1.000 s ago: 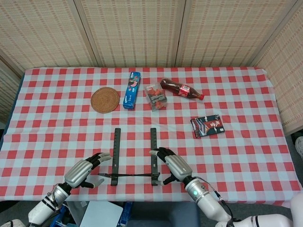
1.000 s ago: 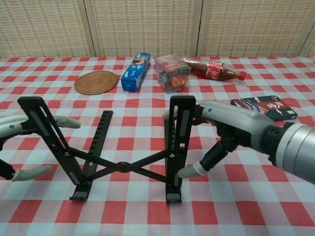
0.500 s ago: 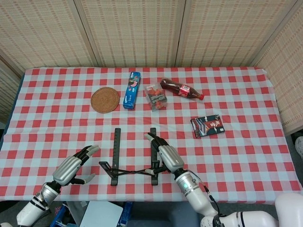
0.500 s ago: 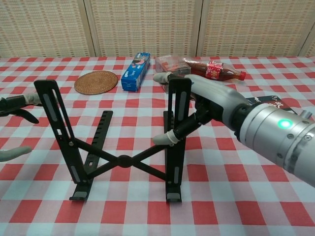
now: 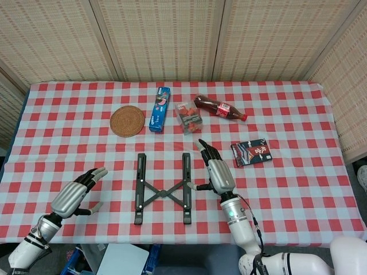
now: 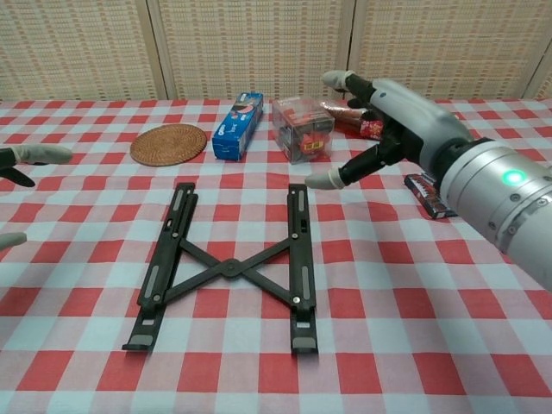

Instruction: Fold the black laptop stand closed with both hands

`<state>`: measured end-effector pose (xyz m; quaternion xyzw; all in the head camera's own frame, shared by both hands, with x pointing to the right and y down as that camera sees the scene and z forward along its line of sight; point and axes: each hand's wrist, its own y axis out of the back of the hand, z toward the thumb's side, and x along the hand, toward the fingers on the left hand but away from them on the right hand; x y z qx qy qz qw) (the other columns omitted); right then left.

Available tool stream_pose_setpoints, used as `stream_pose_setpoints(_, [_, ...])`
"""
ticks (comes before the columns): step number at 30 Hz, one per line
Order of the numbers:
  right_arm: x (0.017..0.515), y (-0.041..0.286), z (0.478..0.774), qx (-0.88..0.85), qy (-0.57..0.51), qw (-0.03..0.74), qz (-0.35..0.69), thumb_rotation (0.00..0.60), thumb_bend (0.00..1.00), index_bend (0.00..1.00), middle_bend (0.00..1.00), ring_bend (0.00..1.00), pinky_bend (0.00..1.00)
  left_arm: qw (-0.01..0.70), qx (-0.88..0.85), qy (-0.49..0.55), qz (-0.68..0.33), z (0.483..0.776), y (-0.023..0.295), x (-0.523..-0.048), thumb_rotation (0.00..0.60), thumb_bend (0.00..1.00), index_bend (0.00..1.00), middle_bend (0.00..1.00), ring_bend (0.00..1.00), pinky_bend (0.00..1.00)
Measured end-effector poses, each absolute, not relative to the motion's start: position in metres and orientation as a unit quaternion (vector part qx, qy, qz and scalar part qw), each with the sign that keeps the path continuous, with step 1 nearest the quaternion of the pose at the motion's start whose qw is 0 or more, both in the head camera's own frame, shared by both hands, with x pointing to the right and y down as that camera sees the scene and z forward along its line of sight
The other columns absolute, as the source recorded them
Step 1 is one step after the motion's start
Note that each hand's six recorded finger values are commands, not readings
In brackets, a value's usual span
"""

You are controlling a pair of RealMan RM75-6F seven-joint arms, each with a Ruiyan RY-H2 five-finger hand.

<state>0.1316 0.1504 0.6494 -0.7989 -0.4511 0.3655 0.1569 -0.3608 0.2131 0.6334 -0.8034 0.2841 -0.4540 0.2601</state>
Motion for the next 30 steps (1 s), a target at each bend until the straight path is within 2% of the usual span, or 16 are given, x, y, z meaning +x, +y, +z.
stream_pose_setpoints(2, [0.135, 0.147, 0.644, -0.795, -0.458, 0.175, 0.356, 0.6, 0.0, 0.0, 0.0, 0.0, 0.0, 0.264, -0.802, 0.281, -0.456, 0.634, 0.211, -0.361, 0.556, 0.35, 0.0, 0.0, 0.0, 0.16])
stream_pose_setpoints(7, [0.145, 0.143, 0.626, -0.794, -0.44, 0.251, 0.336, 0.6, 0.0, 0.0, 0.0, 0.0, 0.0, 0.289, -0.8, 0.261, -0.457, 0.636, 0.202, -0.358, 0.6, 0.35, 0.0, 0.0, 0.0, 0.16])
stream_pose_setpoints(15, [0.157, 0.164, 0.607, -0.798, -0.294, 0.408, 0.333, 0.6, 0.0, 0.0, 0.0, 0.0, 0.0, 0.371, -0.789, 0.203, -0.446, 0.653, 0.179, -0.341, 0.6, 0.35, 0.0, 0.0, 0.0, 0.15])
stream_pose_setpoints(21, [0.148, 0.188, 0.611, -0.794, -0.203, 0.481, 0.313, 0.6, 0.0, 0.0, 0.0, 0.0, 0.0, 0.439, -0.77, 0.163, -0.434, 0.674, 0.162, -0.315, 0.6, 0.34, 0.0, 0.0, 0.0, 0.15])
stream_pose_setpoints(30, [0.13, 0.204, 0.629, -0.772, -0.137, 0.548, 0.29, 0.6, 0.0, 0.0, 0.0, 0.0, 0.0, 0.481, -0.75, 0.126, -0.436, 0.706, 0.146, -0.292, 0.6, 0.31, 0.0, 0.0, 0.0, 0.15])
